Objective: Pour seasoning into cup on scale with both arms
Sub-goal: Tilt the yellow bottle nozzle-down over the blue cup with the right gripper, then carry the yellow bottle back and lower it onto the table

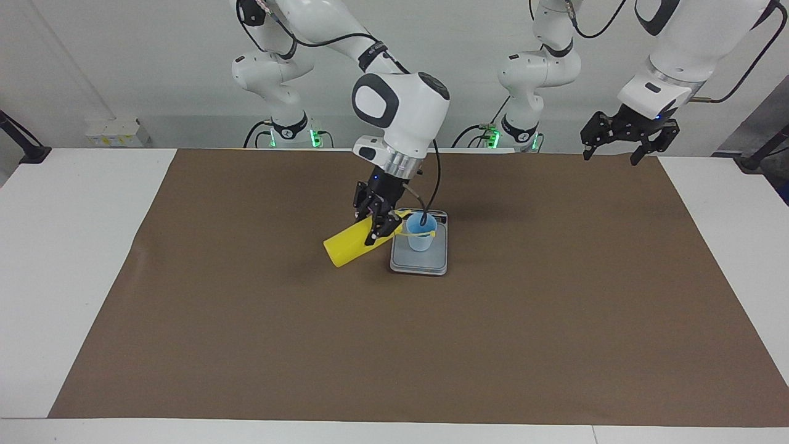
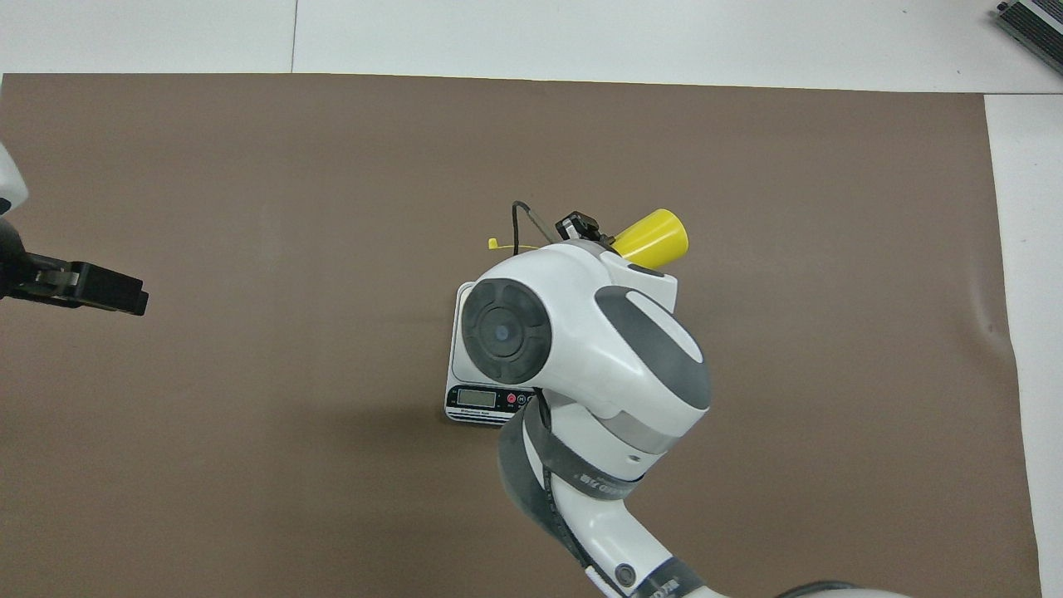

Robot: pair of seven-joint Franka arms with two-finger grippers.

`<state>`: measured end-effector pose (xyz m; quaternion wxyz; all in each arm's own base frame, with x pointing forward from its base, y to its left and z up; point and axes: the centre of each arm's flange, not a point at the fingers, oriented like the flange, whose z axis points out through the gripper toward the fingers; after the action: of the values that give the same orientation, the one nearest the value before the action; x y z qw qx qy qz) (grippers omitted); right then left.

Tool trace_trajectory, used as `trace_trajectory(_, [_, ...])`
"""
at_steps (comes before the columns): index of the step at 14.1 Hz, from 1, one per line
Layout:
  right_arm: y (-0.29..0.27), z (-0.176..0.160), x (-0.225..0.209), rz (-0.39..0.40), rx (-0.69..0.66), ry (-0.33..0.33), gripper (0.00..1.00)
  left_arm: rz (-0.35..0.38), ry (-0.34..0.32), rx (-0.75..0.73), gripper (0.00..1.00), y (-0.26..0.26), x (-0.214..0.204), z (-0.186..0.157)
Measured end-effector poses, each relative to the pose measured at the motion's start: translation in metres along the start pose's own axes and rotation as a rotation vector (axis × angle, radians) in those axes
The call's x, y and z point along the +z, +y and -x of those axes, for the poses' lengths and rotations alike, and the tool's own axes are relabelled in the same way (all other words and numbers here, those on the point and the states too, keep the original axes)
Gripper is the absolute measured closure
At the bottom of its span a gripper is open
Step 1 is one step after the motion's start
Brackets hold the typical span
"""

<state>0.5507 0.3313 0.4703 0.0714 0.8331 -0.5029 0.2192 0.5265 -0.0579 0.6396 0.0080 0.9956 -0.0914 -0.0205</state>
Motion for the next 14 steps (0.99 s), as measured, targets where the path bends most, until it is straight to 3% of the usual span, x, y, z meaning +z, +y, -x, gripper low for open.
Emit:
trace_trajectory(7, [0.028,-0.064,0.018,0.134,0.135,-0.331,0.48,-0.017,0.032,0.013,0.0,-0.006,-0.006,-0.002])
trace_trajectory(11, [0.06,-0.112,0.06,0.213,0.165,-0.556,0.48,-0.017,0.032,0.012,0.0,-0.006,-0.006,-0.002])
trace_trajectory(14, [0.098,-0.165,0.109,0.23,0.203,-0.707,0.48,-0.018,0.033,0.012,0.0,-0.006,-0.007,-0.002])
